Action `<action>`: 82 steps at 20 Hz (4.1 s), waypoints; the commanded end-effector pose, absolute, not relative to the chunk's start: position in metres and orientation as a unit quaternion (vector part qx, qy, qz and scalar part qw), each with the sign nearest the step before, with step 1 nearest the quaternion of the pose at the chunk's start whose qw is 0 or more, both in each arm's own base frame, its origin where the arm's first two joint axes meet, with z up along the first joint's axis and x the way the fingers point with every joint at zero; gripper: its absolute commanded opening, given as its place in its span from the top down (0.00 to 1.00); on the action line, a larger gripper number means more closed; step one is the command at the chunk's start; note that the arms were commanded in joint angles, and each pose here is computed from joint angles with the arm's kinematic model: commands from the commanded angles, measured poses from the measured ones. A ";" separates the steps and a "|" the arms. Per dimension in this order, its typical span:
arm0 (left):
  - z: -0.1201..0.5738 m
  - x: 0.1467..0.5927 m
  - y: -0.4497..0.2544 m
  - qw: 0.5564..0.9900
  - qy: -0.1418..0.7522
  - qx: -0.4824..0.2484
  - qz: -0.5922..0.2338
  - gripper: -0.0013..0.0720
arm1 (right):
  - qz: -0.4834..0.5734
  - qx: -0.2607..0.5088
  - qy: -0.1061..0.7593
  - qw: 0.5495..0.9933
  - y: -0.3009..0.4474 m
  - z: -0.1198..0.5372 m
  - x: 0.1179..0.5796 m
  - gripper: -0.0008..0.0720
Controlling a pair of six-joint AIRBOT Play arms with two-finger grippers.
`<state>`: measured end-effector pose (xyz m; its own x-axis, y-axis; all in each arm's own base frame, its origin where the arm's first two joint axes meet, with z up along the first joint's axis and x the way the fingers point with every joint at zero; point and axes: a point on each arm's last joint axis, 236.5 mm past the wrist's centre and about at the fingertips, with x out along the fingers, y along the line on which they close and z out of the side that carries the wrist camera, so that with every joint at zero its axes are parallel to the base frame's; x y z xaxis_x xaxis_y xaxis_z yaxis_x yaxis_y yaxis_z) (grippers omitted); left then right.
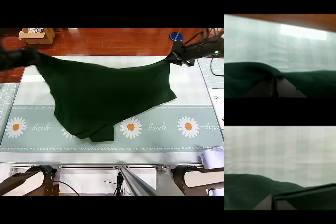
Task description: Fold the shirts.
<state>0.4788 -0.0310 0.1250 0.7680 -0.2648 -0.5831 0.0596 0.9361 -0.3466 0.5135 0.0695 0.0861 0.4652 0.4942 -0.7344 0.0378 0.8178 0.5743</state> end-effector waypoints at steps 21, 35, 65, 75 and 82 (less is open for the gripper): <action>-0.024 0.313 -0.053 0.665 0.681 -0.280 -0.124 0.15 | -0.018 0.105 0.624 0.774 -0.125 0.023 0.433 0.49; -0.089 0.237 -0.134 0.607 0.710 -0.331 -0.136 0.14 | 0.022 0.190 0.638 0.746 -0.102 -0.009 0.416 0.33; -0.111 0.223 -0.157 0.601 0.730 -0.271 -0.179 0.95 | 0.054 0.374 0.610 0.696 -0.046 -0.116 0.420 0.35; 0.015 0.293 -0.173 0.730 0.579 -0.230 -0.283 0.95 | 0.162 0.200 0.465 0.847 -0.031 0.053 0.461 0.95; 0.391 0.308 -0.112 0.955 0.126 -0.067 -0.262 0.95 | 0.190 0.071 0.156 0.967 0.008 0.340 0.420 0.95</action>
